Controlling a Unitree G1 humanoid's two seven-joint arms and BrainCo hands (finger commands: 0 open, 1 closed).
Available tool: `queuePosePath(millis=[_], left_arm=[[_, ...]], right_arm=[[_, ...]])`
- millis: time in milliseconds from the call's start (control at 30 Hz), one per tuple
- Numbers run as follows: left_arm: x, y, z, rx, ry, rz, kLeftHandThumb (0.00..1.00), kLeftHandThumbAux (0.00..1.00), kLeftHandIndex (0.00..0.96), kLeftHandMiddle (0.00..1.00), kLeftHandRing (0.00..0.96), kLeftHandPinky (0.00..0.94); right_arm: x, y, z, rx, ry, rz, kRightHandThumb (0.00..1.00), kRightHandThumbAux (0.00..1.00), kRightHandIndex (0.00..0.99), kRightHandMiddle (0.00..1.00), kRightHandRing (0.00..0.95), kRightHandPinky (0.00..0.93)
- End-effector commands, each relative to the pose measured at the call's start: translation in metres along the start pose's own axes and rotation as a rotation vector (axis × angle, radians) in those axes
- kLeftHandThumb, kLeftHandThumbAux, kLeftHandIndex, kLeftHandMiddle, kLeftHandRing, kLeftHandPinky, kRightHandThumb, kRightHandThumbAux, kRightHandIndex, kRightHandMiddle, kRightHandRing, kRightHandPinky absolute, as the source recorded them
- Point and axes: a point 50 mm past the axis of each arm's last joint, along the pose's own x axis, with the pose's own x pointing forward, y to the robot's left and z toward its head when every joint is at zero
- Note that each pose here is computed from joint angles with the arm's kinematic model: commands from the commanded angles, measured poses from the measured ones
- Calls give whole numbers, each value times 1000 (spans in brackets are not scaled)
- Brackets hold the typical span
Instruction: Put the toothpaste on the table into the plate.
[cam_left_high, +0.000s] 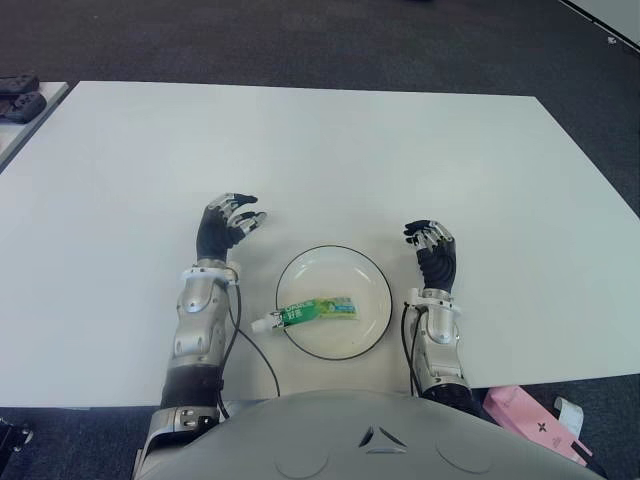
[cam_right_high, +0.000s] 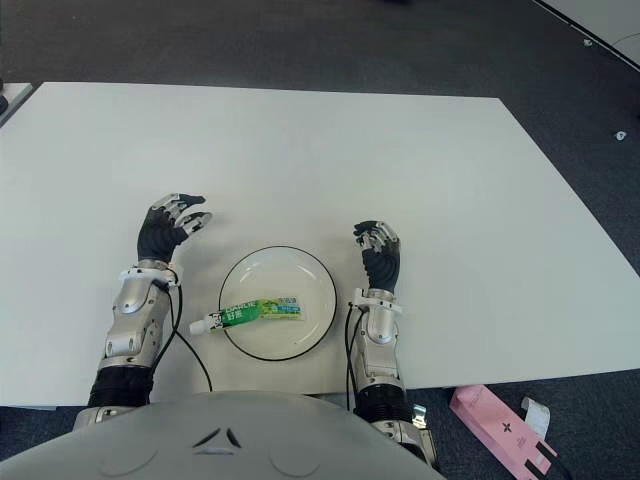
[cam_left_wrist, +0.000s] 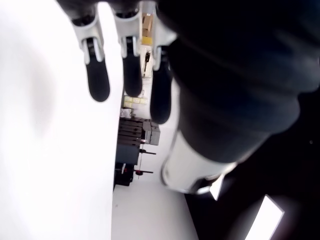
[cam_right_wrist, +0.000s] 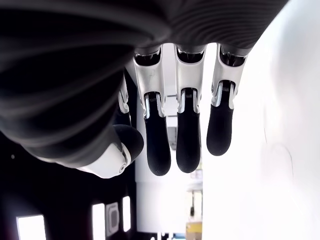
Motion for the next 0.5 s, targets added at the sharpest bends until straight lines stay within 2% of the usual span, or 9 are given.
queuePosePath(millis=[33, 200, 500], left_arm=[[-7, -3, -10, -1, 48, -30, 154, 998, 461, 423, 427, 420], [-12, -6, -15, -1, 74, -33, 166, 998, 469, 425, 437, 450], [-20, -8, -20, -15, 91, -30, 192, 998, 471, 415, 432, 435]], right_arm=[[-6, -1, -3, 26, 12, -6, 707, 727, 428, 480, 455, 450], [-8, 0, -1, 10, 8, 1, 707, 727, 428, 485, 461, 454], [-14, -1, 0, 3, 40, 18, 707, 727, 429, 492, 462, 443]])
